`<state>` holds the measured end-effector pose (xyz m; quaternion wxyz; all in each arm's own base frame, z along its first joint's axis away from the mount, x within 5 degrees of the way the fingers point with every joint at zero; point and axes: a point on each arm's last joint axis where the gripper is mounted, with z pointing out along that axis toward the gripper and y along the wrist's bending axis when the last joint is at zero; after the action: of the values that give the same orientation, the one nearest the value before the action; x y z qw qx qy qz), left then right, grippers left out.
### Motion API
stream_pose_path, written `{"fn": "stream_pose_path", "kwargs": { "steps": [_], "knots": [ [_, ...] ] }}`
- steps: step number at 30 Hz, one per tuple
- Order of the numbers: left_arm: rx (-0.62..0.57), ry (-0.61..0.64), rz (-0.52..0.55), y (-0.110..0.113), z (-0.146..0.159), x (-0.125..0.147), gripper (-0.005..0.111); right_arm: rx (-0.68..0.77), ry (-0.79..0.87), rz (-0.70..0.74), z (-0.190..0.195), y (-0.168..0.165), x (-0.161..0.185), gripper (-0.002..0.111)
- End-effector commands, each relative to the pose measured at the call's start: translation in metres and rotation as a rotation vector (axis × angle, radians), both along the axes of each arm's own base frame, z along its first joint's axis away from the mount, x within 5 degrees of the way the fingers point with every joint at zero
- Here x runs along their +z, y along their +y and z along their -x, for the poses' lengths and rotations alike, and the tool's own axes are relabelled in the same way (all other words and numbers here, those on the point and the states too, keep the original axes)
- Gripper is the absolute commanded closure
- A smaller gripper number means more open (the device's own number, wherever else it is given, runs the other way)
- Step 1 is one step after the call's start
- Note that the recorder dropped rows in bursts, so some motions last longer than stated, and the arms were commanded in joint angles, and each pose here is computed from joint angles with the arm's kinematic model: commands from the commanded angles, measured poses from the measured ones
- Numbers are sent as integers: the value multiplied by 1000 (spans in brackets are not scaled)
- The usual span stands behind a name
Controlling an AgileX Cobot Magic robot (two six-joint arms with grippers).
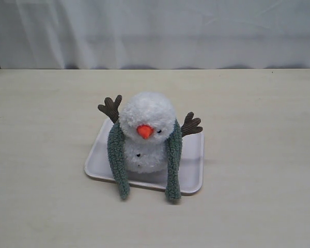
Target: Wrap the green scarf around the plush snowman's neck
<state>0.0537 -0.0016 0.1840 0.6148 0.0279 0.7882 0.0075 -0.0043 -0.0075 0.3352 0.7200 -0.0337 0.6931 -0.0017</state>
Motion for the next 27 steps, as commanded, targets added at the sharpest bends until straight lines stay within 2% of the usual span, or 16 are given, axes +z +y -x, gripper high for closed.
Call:
{"fn": "stream_pose_path", "kwargs": {
  "steps": [1,8,14,27],
  "knots": [
    [6,-10,10,0,0,0,107,27,-69,-3,-20,5,-22,104],
    [6,-10,10,0,0,0,107,67,-145,-107,-50,12,-78,104],
    [6,-10,10,0,0,0,107,69,-79,-111,-59,13,-114,104],
    [6,-10,10,0,0,0,107,60,-69,-30,-60,13,-120,104]
  ]
}}
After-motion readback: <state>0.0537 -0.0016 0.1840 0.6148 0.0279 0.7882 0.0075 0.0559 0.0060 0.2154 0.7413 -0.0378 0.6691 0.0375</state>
